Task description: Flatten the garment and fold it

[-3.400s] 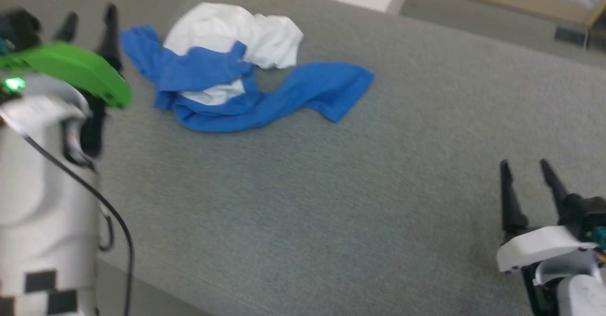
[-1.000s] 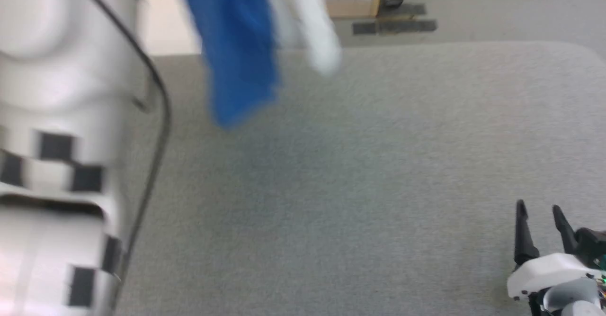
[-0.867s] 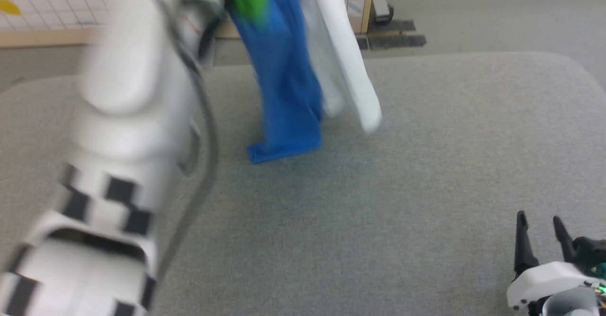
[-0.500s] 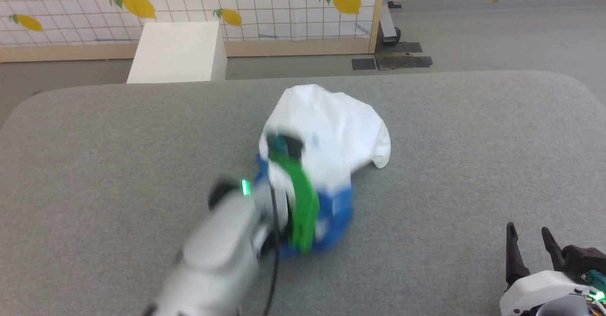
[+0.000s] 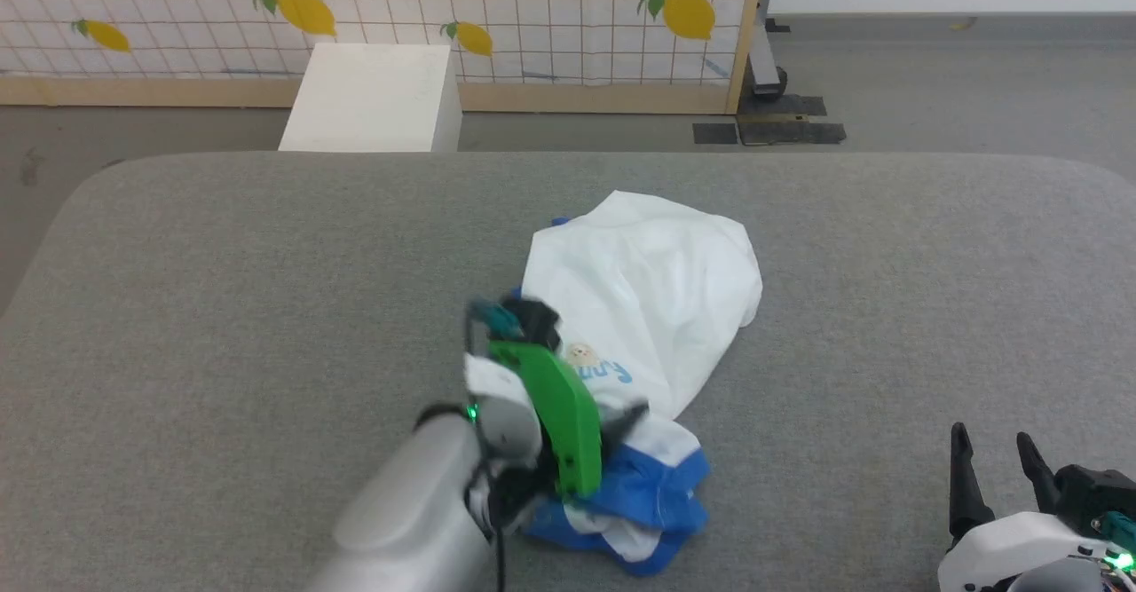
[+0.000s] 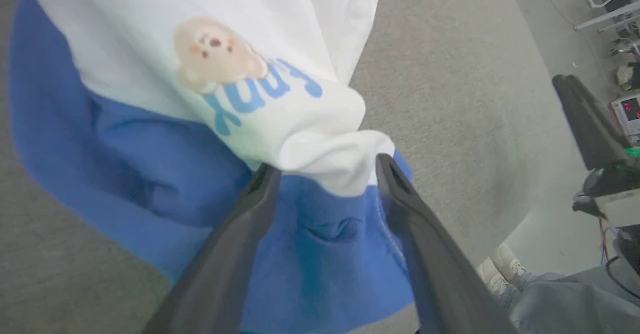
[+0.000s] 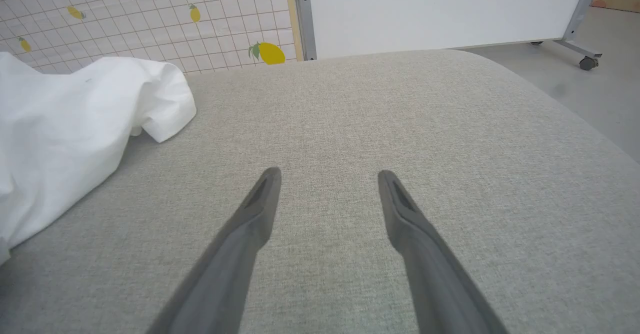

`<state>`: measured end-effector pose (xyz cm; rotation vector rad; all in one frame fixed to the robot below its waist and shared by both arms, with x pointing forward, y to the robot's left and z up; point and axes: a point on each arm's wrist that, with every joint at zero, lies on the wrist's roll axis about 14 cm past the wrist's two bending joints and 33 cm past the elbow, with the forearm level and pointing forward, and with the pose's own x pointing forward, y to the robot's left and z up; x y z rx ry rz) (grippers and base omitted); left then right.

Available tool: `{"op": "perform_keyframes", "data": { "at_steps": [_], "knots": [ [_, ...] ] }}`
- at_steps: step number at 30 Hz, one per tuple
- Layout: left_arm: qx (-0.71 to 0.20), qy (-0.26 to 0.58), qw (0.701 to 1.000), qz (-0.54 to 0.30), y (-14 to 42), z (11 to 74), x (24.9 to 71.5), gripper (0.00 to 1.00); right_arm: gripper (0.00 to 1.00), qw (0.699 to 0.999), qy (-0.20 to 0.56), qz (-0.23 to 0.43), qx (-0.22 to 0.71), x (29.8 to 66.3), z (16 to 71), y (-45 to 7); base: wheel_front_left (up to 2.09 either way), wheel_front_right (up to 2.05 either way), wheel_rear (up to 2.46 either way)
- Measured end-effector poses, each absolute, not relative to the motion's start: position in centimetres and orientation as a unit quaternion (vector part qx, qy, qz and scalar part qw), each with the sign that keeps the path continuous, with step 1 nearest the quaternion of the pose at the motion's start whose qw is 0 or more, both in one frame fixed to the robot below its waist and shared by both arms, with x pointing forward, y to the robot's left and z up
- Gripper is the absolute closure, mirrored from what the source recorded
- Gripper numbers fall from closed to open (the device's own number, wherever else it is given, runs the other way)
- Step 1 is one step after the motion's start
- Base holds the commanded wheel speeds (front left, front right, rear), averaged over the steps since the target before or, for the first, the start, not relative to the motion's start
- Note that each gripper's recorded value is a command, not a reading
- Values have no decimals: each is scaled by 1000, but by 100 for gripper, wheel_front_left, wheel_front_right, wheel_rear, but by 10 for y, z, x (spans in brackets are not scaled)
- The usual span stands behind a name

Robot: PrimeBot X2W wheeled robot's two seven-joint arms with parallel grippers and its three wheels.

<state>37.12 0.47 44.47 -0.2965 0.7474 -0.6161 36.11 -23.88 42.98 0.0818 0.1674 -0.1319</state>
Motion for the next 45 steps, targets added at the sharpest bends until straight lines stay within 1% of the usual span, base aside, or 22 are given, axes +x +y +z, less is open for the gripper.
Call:
{"op": "perform_keyframes", "data": {
  "at_steps": [3,6,7,11,14,18,22,26,31,34,38,45],
  "knots": [
    [-189,275,905,-263,25,491,403,0,0,994,76,-58,44,364,435,-233,0,0,0],
    [-229,175,933,-214,64,539,429,0,0,995,67,-49,48,366,440,-227,0,0,0],
    [-232,84,956,-160,108,572,442,0,0,996,58,-40,51,369,446,-221,0,0,0],
    [-196,-34,979,-56,177,592,439,0,0,997,51,-30,54,371,450,-215,0,0,0],
    [-156,-83,984,3,208,584,424,0,0,997,52,-24,54,373,450,-211,0,0,0],
    [-133,-86,986,44,223,562,403,0,0,997,62,-11,52,378,449,-203,0,0,0],
    [-139,-76,985,67,223,546,390,0,0,995,89,12,52,391,447,-188,0,0,0],
    [-136,-85,984,76,220,546,387,0,0,988,133,64,41,415,447,-154,0,0,0],
    [-135,-72,985,84,217,532,392,0,0,966,218,139,-16,449,439,-103,0,0,0],
    [-133,-65,985,85,213,526,396,0,0,951,262,159,-39,464,428,-87,0,0,0],
    [-129,-58,985,95,217,519,398,0,0,935,306,167,-61,481,410,-81,0,0,0],
    [-124,-45,984,120,232,508,394,0,0,914,340,207,-76,486,380,-51,0,0,0]
  ]
}}
